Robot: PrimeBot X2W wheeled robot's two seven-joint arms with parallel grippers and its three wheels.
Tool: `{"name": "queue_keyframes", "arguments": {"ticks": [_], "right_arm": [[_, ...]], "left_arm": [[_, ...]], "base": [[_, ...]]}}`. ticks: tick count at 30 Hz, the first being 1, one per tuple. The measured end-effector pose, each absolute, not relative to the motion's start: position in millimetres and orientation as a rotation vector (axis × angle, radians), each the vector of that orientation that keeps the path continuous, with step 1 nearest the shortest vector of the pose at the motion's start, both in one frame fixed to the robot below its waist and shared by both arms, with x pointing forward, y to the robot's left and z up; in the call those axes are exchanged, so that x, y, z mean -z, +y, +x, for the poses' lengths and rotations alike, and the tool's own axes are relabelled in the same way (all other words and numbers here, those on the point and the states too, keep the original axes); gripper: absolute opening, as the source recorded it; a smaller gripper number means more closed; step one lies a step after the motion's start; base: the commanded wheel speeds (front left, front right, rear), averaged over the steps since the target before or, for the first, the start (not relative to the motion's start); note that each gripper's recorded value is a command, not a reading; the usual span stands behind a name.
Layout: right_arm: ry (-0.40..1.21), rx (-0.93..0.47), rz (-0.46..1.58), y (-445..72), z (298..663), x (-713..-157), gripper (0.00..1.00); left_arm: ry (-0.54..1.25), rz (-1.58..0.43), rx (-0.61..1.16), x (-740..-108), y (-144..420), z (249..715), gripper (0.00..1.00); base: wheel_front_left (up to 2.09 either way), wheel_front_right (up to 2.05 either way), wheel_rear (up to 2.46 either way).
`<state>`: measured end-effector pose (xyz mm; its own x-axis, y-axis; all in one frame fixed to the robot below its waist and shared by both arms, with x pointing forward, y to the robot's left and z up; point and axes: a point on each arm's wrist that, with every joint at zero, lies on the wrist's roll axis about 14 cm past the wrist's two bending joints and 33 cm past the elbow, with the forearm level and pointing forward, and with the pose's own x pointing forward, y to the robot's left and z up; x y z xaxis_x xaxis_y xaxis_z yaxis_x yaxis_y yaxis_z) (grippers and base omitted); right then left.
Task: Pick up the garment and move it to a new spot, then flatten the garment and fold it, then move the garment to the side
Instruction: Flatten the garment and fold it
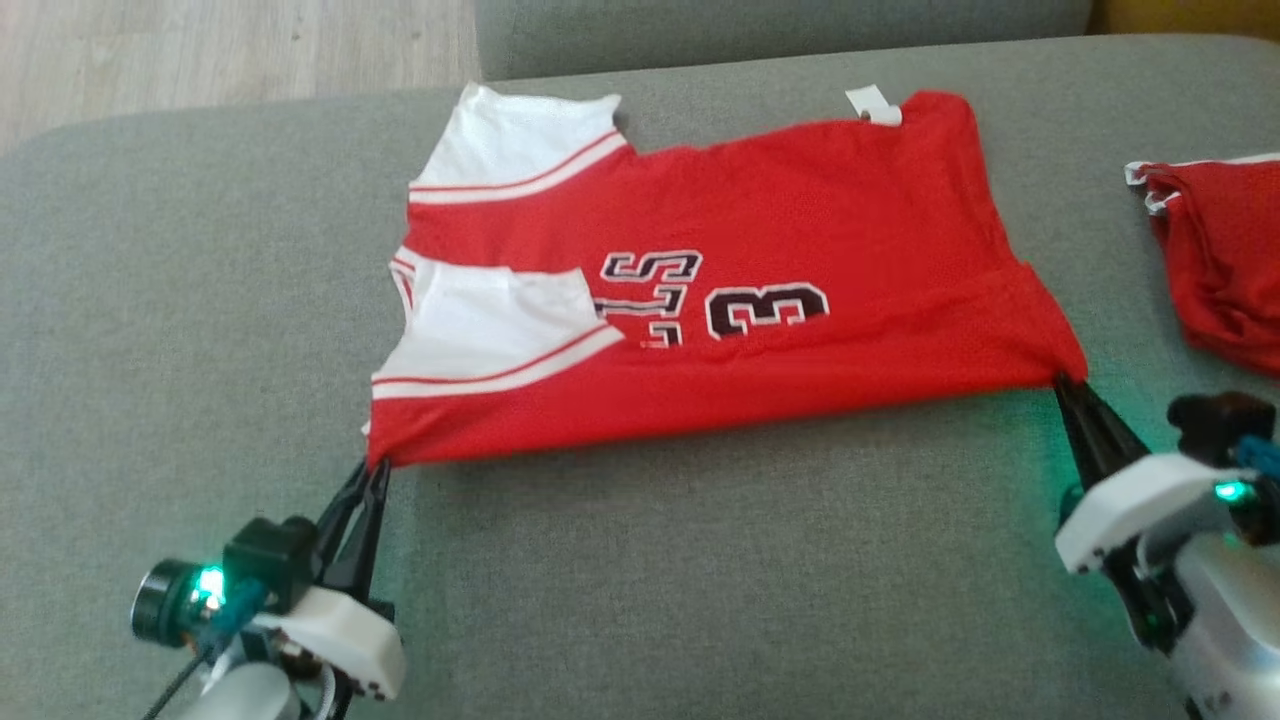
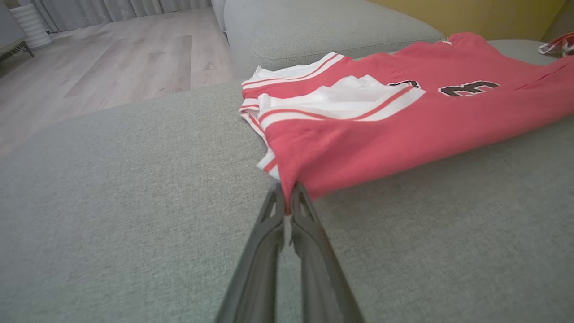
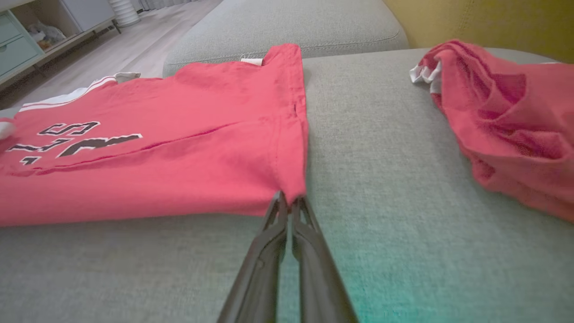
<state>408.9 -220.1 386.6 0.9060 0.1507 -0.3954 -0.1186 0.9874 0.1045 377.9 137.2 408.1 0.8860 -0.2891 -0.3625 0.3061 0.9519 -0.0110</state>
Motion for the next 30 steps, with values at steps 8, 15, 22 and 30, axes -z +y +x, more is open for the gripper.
{"name": "queue_keyframes", "arguments": {"ticks": [8,15,22,30], "right_arm": [[0.456,-0.116,0.095,-236.3,369.4,-376.0,0.00],[0.497,-0.078,0.131,-245.5,340.5,-367.8,0.00],[0.541,-0.057,0.145,-248.4,309.3,-362.7,0.00],[0.570,-0.049,0.149,-242.4,287.9,-368.1,1.00]], "left_arm": [[0.404,0.034,0.324,-408.6,127.9,347.0,0.00],[0.480,-0.007,0.330,-398.1,118.9,318.5,0.00],[0.535,-0.014,0.328,-386.3,119.5,294.1,0.00],[0.598,-0.028,0.322,-372.4,122.3,283.8,0.49]], "base": [[0.00,0.00,0.00],[0.00,0.00,0.00],[0.00,0.00,0.00],[0.00,0.00,0.00]]}}
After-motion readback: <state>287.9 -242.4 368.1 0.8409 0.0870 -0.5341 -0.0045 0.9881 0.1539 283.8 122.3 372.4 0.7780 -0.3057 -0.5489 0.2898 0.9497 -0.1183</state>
